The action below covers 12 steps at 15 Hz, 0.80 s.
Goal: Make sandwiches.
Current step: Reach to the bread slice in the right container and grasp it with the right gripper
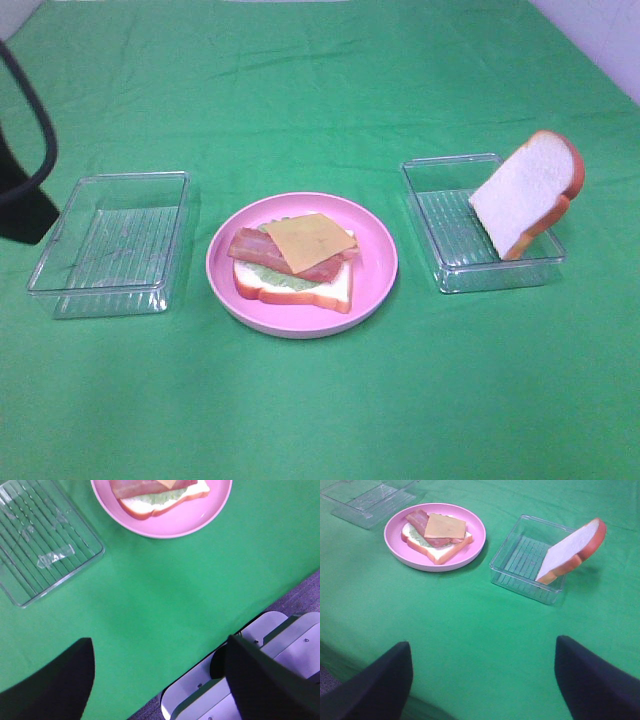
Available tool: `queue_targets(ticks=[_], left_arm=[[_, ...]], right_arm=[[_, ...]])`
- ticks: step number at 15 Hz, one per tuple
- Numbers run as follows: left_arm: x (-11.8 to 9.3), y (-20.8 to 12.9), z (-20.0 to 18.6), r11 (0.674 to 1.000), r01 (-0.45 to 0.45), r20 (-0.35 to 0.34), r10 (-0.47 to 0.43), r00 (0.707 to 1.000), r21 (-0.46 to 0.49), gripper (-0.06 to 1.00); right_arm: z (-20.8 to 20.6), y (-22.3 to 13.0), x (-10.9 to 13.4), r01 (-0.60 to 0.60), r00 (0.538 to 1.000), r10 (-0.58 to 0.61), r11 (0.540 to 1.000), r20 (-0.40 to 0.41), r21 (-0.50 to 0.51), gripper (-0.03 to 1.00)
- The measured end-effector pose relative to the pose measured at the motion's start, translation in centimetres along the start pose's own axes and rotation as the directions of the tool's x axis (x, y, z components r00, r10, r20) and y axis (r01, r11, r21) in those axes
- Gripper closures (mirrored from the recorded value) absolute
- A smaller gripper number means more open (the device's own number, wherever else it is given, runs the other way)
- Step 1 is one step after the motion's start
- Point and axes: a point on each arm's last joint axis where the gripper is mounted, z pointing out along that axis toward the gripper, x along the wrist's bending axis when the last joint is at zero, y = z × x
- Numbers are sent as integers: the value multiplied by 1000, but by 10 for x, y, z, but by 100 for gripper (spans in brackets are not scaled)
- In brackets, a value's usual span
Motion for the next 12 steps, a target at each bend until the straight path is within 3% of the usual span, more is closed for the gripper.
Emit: queue_targets(ticks=[6,12], left_arm=[[-3,-83,-26,986,-61,-12,60,998,-153,25],[-5,-156,-45,925,-107,-43,98,994,-365,25]], right_arm=[[0,0,0,0,1000,0,1000,0,0,22],[0,0,0,0,1000,0,1000,0,0,22]])
